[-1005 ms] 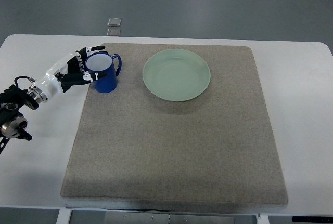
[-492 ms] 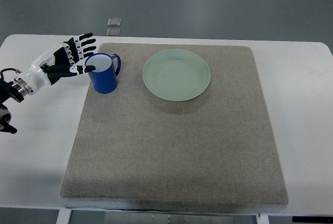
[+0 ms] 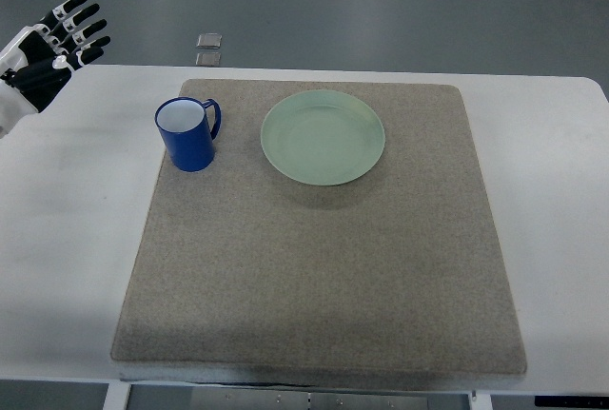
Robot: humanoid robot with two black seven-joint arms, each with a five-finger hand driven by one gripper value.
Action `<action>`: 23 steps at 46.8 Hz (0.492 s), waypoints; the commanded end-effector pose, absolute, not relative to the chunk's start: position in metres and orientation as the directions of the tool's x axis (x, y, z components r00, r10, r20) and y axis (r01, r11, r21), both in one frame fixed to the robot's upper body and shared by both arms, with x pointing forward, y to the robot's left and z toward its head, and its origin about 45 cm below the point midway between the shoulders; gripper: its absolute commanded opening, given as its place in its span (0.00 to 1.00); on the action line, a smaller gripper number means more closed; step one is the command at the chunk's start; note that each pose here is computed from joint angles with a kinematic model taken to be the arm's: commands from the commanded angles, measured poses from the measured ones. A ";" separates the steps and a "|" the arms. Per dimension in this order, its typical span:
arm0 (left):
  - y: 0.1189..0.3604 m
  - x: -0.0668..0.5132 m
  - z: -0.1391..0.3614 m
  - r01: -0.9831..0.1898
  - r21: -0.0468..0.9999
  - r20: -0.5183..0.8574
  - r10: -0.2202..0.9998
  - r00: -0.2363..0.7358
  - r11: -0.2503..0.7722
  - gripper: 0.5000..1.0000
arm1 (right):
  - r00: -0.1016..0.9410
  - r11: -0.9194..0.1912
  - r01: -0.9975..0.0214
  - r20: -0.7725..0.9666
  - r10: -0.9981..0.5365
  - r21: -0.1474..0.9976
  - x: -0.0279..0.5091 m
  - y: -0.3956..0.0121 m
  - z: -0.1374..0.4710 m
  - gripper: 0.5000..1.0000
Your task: Place cup left of plate with left hand
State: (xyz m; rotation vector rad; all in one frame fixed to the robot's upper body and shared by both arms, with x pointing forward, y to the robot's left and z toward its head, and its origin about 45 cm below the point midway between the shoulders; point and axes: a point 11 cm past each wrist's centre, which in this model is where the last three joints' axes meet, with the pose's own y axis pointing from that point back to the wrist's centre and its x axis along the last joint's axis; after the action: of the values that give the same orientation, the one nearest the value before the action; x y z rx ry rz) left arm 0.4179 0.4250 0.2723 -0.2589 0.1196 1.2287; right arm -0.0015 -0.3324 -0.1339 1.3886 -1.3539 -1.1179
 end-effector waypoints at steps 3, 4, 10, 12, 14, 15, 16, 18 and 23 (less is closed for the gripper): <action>0.434 0.425 0.270 -0.953 -0.030 -0.329 0.897 0.295 0.302 1.00 | 0.004 -0.026 -0.215 -0.026 -1.000 0.976 -0.002 -0.333 -0.134 0.86; 0.436 0.426 0.270 -0.954 -0.016 -0.350 0.892 0.286 0.300 1.00 | 0.004 -0.028 -0.215 -0.027 -1.000 0.976 -0.002 -0.332 -0.134 0.86; 0.437 0.428 0.267 -0.948 0.039 -0.482 0.837 0.260 0.317 1.00 | 0.004 -0.028 -0.215 -0.027 -1.000 0.976 -0.002 -0.332 -0.134 0.86; 0.439 0.427 0.266 -0.945 0.048 -0.514 0.819 0.254 0.324 1.00 | 0.003 -0.028 -0.214 -0.027 -1.000 0.977 -0.002 -0.332 -0.134 0.86; 0.439 0.427 0.265 -0.942 0.059 -0.541 0.804 0.248 0.331 1.00 | 0.004 -0.026 -0.215 -0.026 -1.000 0.976 -0.002 -0.333 -0.134 0.86; 0.439 0.428 0.266 -0.941 0.062 -0.549 0.798 0.248 0.334 1.00 | 0.004 -0.026 -0.215 -0.026 -1.000 0.976 -0.002 -0.333 -0.134 0.86; 0.439 0.429 0.267 -0.940 0.063 -0.557 0.794 0.245 0.335 1.00 | 0.004 -0.028 -0.215 -0.027 -1.000 0.976 -0.002 -0.332 -0.134 0.86; 0.439 0.431 0.271 -0.938 0.066 -0.571 0.783 0.245 0.342 1.00 | 0.004 -0.028 -0.215 -0.027 -1.000 0.976 -0.002 -0.332 -0.134 0.86; 0.437 0.434 0.269 -0.926 0.094 -0.628 0.744 0.230 0.365 1.00 | 0.004 -0.028 -0.215 -0.027 -1.000 0.976 -0.002 -0.332 -0.134 0.86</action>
State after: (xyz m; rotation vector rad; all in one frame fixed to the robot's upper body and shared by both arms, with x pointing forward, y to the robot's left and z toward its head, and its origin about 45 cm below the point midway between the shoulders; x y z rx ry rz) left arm 0.4332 0.4379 0.2708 -0.3244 0.6009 1.1926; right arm -0.0018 -0.3324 -0.1339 1.3882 -1.3535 -1.1184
